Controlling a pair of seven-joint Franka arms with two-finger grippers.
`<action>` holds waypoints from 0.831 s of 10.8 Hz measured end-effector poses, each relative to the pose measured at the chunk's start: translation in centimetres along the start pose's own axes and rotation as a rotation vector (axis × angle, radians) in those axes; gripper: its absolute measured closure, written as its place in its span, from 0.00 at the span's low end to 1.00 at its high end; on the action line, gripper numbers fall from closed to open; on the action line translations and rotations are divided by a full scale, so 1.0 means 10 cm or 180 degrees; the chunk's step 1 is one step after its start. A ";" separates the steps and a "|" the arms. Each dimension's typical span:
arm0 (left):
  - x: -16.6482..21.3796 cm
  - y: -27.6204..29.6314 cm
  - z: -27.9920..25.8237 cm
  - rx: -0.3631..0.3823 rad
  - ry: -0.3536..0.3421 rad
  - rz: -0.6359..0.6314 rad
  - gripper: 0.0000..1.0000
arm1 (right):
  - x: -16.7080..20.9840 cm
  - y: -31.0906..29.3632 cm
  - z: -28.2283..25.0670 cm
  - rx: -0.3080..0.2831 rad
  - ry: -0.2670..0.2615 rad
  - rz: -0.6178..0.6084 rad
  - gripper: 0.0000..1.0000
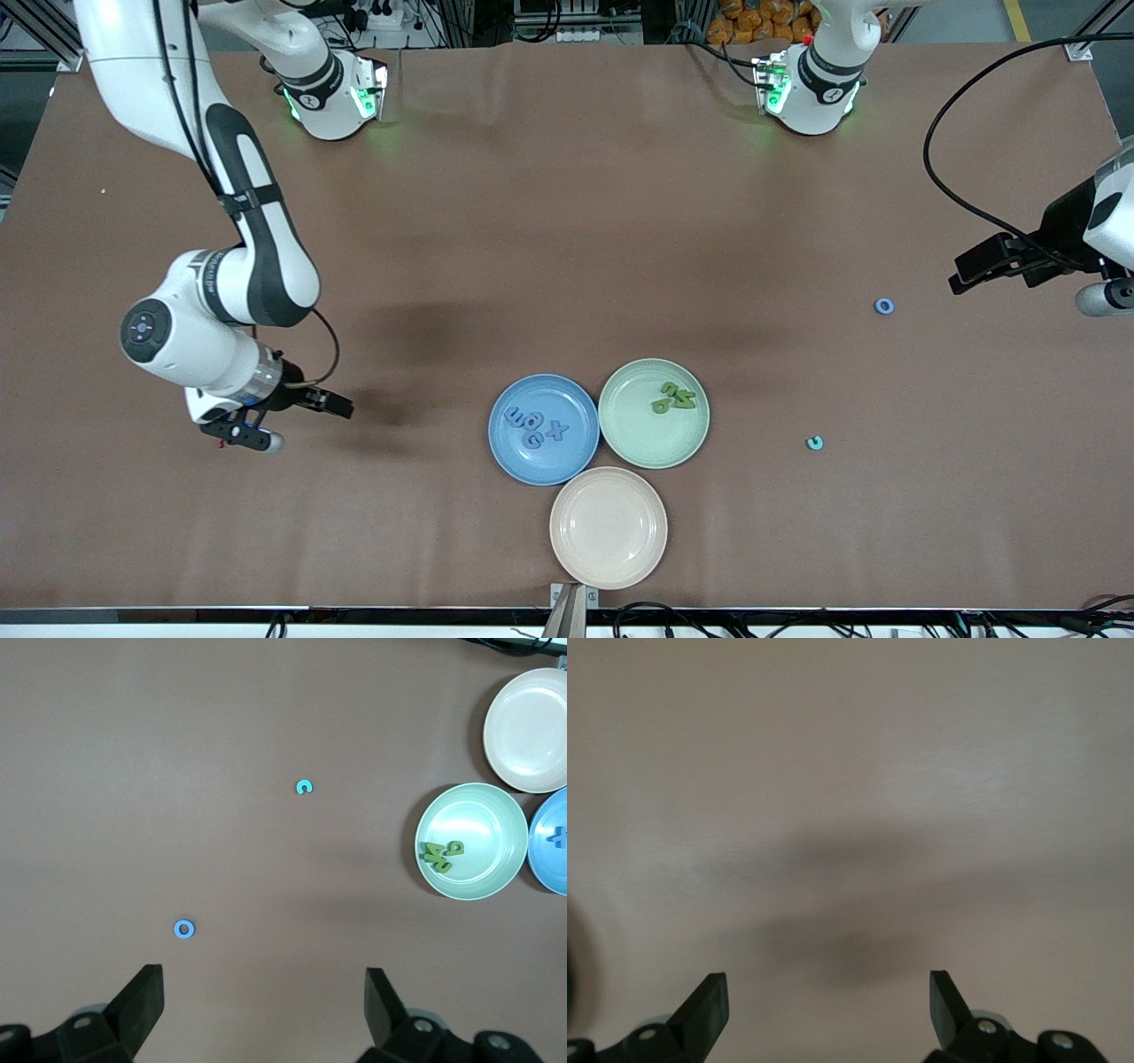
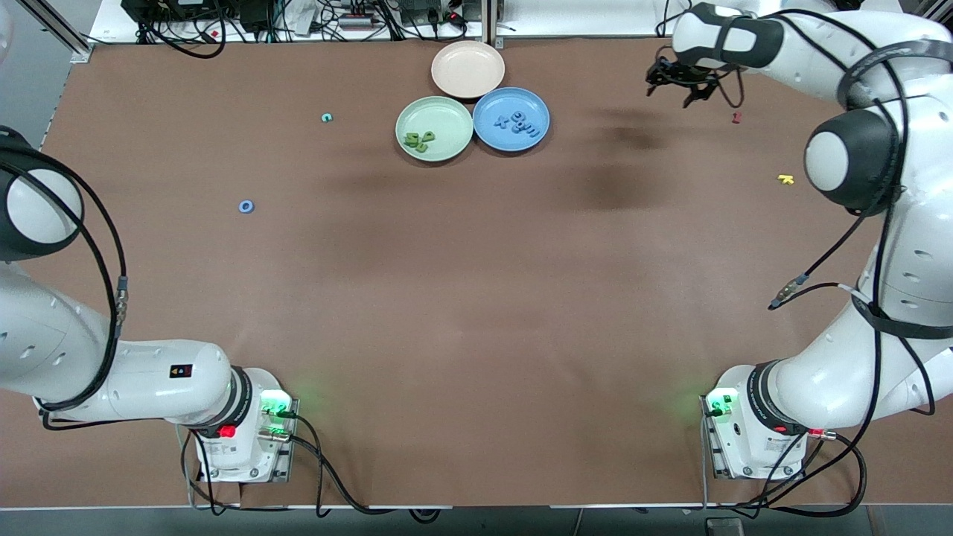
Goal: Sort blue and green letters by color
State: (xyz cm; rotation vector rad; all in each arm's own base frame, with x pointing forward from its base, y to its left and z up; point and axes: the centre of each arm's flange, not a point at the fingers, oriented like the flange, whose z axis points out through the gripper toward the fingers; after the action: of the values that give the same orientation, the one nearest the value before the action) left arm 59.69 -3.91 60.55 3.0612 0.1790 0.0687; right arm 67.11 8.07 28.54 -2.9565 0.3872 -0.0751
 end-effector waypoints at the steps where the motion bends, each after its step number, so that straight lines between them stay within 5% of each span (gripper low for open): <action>1: 0.00 0.00 0.00 0.0000 0.0001 0.0000 0.00 | -0.02 0.12 -0.10 -0.0121 0.0033 -0.0123 0.00; 4: 0.00 0.00 0.00 -0.0001 0.0003 0.0001 0.00 | -0.23 0.27 -0.51 -0.0407 0.0012 -0.0429 0.00; 9: 0.00 0.00 0.00 0.0000 0.0003 0.0001 0.00 | -0.42 0.40 -1.13 -0.0500 -0.0103 -0.0583 0.00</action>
State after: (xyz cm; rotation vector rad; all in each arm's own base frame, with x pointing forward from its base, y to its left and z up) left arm 59.69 -3.93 60.57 3.0611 0.1784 0.0700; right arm 61.26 3.60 38.95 -3.1369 0.1220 -0.0192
